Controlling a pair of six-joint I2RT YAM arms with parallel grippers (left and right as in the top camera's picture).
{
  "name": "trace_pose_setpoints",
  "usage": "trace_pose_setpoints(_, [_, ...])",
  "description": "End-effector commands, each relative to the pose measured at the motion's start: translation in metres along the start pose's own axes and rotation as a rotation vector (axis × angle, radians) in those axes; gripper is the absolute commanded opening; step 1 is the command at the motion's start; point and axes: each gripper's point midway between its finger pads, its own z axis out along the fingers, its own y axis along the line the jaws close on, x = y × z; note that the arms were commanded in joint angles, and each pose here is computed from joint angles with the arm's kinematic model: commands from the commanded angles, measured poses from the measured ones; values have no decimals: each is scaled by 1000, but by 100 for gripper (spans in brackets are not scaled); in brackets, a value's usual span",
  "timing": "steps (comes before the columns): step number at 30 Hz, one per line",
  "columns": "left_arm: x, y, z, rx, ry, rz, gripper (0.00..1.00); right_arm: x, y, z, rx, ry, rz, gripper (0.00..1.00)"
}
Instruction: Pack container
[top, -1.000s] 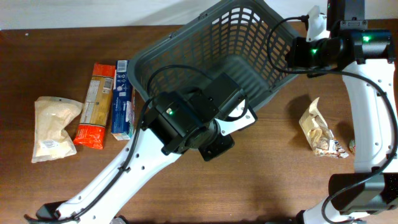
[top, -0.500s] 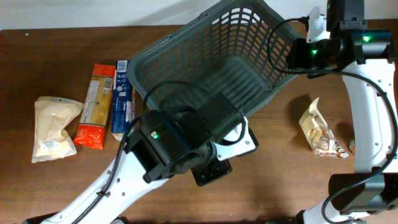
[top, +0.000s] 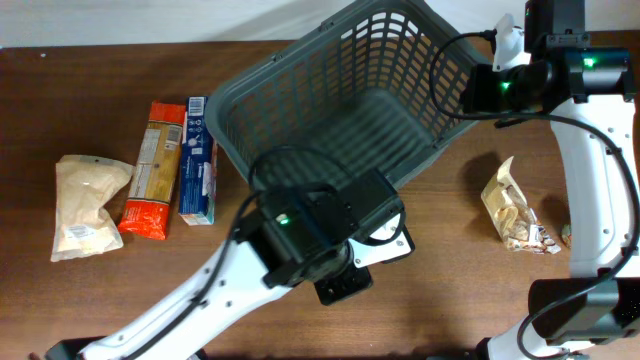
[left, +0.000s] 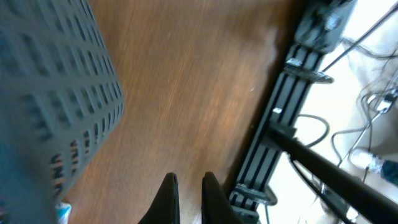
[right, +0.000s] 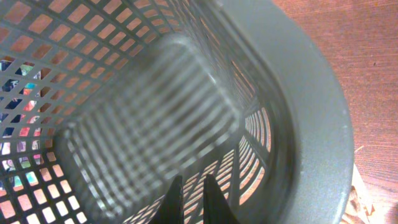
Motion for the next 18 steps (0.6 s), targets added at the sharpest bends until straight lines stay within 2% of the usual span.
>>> trace_pose_setpoints(1, [11, 7, 21, -33, 56, 11, 2, 0, 4, -2, 4, 2, -3, 4])
trace_pose_setpoints(9, [13, 29, 35, -101, 65, -23, 2, 9, 3, -2, 8, 38, 6, 4])
trace_pose_setpoints(18, [11, 86, 28, -212, -2, -158, 2, 20, 4, -3, 0, 83, 18, 4])
